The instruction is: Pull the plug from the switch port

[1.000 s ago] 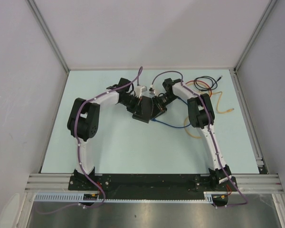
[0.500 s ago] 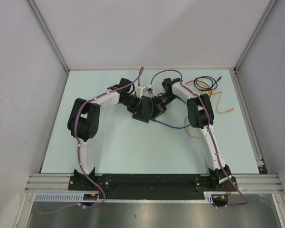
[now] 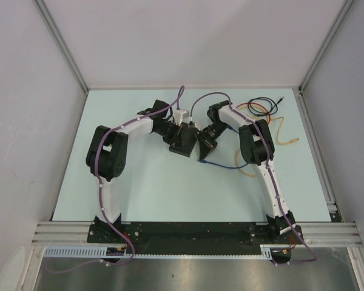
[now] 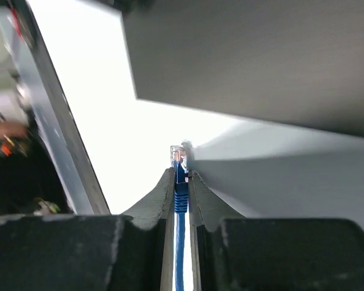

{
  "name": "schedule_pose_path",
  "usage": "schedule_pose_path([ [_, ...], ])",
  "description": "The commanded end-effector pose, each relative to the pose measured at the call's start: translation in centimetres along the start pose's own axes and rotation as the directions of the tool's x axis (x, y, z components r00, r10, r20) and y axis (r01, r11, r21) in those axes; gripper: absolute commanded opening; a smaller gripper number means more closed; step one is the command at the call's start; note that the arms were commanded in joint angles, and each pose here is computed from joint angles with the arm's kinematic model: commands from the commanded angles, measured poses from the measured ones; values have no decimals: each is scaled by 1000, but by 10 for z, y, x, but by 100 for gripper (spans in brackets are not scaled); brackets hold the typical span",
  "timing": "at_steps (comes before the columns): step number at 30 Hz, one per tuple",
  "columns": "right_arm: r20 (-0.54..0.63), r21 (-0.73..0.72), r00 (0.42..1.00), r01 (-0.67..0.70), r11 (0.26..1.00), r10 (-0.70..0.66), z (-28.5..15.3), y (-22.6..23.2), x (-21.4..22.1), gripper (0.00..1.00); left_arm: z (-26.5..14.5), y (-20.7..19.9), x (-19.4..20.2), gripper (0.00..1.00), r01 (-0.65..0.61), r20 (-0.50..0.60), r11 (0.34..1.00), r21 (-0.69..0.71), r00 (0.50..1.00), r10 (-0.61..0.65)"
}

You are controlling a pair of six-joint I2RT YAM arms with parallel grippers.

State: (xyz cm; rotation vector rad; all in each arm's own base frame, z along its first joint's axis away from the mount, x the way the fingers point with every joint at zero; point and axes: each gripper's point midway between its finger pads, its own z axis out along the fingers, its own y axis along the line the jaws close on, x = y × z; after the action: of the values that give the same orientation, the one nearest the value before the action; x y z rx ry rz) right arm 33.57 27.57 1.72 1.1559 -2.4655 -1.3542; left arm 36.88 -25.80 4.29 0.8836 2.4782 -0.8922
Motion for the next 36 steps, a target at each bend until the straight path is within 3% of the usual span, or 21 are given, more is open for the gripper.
schedule_pose_path([
  [1,-204,100,970,154,983,-131,-4,-5,40,0,9,12,30,0,-6,-98,998,-67,995,0],
  [6,-141,177,977,187,966,-163,-44,-2,25,0,0,6,20,0,-23,-68,998,-62,998,19],
  [12,-133,345,971,231,910,-197,-130,-21,24,0,-17,-7,4,0,-50,-18,997,-56,999,49],
  [18,-204,571,954,297,765,-218,-217,-52,38,0,-26,-11,-2,0,-73,9,995,-62,997,73],
  [23,-100,700,977,205,684,-190,-253,-75,32,0,-25,-12,-1,0,-69,7,996,-59,998,69],
  [26,33,790,981,92,606,-192,-281,-88,13,30,-26,-10,-5,3,-71,12,995,-64,997,71],
  [27,92,777,976,54,627,-198,-281,-82,6,41,-26,-10,-6,4,-71,13,995,-66,997,72],
  [33,413,678,873,-104,727,-260,-292,-34,-47,71,-44,-14,-29,12,-111,60,990,-91,991,117],
  [36,483,677,826,-142,722,-290,-304,-24,-70,75,-68,-11,-51,16,-126,104,983,-131,985,140],
])
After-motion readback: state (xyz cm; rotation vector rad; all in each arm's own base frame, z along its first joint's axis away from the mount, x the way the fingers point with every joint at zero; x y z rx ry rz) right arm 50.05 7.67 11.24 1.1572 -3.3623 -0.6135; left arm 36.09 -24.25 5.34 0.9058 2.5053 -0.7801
